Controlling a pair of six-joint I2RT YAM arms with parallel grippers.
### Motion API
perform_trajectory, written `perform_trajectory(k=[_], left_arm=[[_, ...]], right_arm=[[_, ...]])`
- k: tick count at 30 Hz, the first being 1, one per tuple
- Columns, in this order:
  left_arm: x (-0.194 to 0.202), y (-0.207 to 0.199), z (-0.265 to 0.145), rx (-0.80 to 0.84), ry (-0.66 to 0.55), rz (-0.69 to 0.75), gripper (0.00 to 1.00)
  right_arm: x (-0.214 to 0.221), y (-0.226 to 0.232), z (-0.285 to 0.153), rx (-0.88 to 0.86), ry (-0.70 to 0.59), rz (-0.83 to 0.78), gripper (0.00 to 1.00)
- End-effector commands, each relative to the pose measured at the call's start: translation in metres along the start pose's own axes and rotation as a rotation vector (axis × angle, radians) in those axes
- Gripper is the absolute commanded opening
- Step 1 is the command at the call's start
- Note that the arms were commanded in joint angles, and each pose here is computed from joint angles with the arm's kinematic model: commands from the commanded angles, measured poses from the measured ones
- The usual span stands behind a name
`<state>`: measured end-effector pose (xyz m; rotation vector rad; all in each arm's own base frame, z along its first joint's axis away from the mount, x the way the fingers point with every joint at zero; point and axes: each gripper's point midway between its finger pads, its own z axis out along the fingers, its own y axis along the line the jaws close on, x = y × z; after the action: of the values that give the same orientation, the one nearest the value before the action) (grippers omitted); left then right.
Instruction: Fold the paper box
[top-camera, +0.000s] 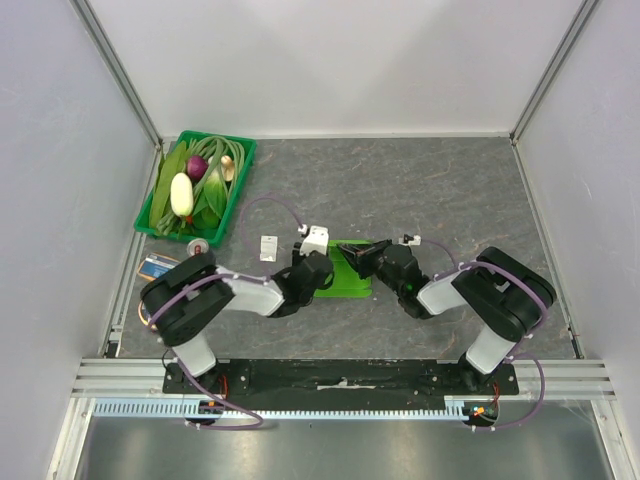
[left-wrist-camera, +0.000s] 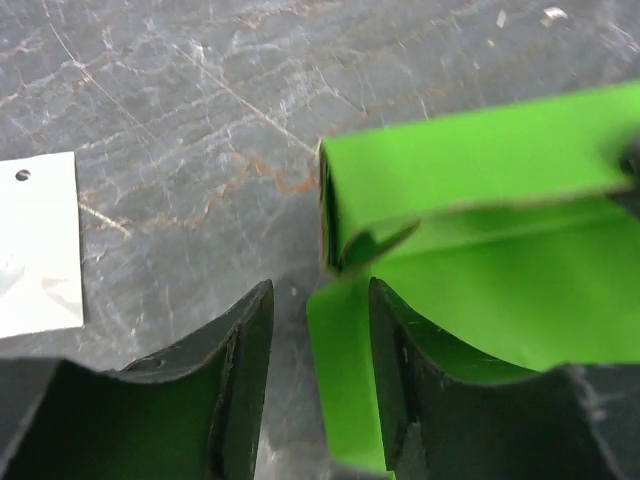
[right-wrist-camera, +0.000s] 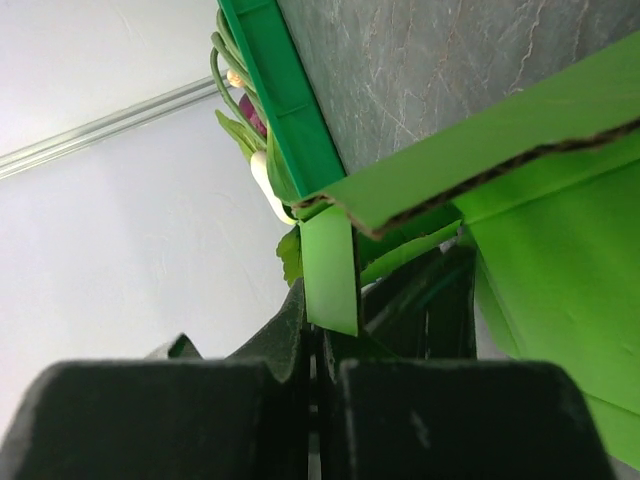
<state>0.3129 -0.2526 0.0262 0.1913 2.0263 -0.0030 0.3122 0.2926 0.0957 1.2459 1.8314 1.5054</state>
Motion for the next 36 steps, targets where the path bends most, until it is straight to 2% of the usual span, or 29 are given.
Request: perform_trajectory(k=[1,3,5,7,8,9,12,18,26,33,36], left_arm=[[-0.026,-0.017,-0.036,0.235,-0.040,-0.095,0.51],[-0.042,-0.014,-0.053,0.289,-0.085,-0.145,0.54],[-0.035,0.002,-0.063,0.283,-0.092,-0.170,0.54],[-0.033,0.014,-0.073,0.302,-0.115,-0.189,0.50],[-0.036,0.019,-0.072,0.304,-0.127,-0.199,0.44],[-0.034,0.019,-0.072,0.323,-0.123,-0.182,0.42],[-0.037,0.015,-0.069,0.384,-0.140,-0.142,0.41],[-0.047,0.005,-0.049,0.366,-0.166,-0.073,0.44],[-0.063,-0.003,-0.021,0.336,-0.198,-0.035,0.33],[-0.063,-0.012,-0.006,0.345,-0.198,-0.002,0.28],[-0.064,-0.008,-0.002,0.308,-0.202,-0.023,0.29]], right_arm=[[-0.001,-0.008,-0.003,0.004,0.021,-0.015,0.00],[-0.004,-0.009,-0.003,0.008,0.021,-0.016,0.00],[-0.005,-0.009,-0.003,0.016,0.014,-0.021,0.00],[-0.006,-0.010,-0.002,0.022,0.014,-0.022,0.00],[-0.007,-0.011,-0.003,0.024,0.016,-0.021,0.00],[-0.008,-0.010,-0.002,0.020,0.017,-0.014,0.00],[-0.007,-0.008,-0.002,0.014,0.025,-0.013,0.00],[-0.006,-0.008,-0.001,0.012,0.030,-0.013,0.00],[-0.004,-0.005,-0.001,0.009,0.038,-0.014,0.00],[-0.002,-0.007,0.000,0.020,0.043,-0.011,0.00],[-0.001,-0.010,0.001,0.030,0.042,-0.011,0.00]])
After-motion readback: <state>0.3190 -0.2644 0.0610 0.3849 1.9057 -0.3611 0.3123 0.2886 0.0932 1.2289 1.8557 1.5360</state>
